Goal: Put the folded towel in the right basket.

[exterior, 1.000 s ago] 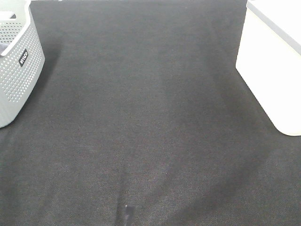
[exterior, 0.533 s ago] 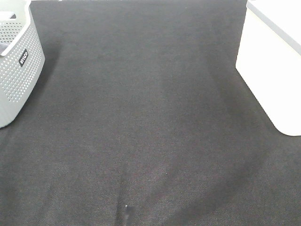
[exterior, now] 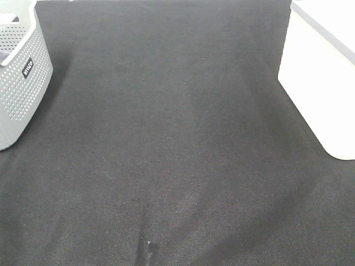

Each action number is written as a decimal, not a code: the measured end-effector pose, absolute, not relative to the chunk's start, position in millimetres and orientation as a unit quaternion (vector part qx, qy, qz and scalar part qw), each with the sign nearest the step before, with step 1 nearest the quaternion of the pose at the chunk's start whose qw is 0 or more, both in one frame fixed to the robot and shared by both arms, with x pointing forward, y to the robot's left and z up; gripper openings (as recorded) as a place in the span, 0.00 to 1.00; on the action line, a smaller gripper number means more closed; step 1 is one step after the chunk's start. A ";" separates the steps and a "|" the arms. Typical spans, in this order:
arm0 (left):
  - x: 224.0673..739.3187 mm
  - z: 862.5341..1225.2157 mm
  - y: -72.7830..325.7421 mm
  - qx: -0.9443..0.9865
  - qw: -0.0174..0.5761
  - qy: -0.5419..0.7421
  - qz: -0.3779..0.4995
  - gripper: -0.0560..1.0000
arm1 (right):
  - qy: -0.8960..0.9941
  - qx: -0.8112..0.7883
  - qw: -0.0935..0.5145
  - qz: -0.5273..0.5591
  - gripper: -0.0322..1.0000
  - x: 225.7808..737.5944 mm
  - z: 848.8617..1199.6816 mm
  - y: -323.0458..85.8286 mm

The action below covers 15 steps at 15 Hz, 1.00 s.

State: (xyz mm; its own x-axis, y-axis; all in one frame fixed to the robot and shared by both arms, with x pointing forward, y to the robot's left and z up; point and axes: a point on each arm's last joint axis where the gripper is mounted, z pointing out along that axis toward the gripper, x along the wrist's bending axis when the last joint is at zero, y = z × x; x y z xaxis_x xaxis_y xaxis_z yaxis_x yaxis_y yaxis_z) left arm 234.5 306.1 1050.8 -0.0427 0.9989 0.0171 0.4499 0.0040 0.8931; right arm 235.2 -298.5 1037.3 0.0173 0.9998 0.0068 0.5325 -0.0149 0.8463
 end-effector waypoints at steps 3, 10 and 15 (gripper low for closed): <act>234.5 1050.8 306.1 0.592 0.358 0.612 0.384 0.99 | 0.613 0.625 0.330 0.353 0.98 235.2 1037.4 -295.7; 234.5 1050.8 306.1 0.592 0.358 0.612 0.384 0.99 | 0.614 0.625 0.327 0.354 0.98 235.9 1035.8 -295.3; 234.5 1050.8 306.1 0.592 0.358 0.612 0.384 0.99 | 0.613 0.625 0.329 0.355 0.98 236.1 1036.2 -295.3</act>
State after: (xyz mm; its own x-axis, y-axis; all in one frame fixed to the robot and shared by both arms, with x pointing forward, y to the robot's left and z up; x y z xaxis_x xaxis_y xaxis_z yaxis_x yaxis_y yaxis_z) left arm 234.5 306.1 1050.8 -0.0427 0.9989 0.0171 0.4499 0.0040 0.8931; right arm 236.1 -295.3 1036.2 -0.0035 0.9992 0.0409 0.5318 -0.0328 0.8463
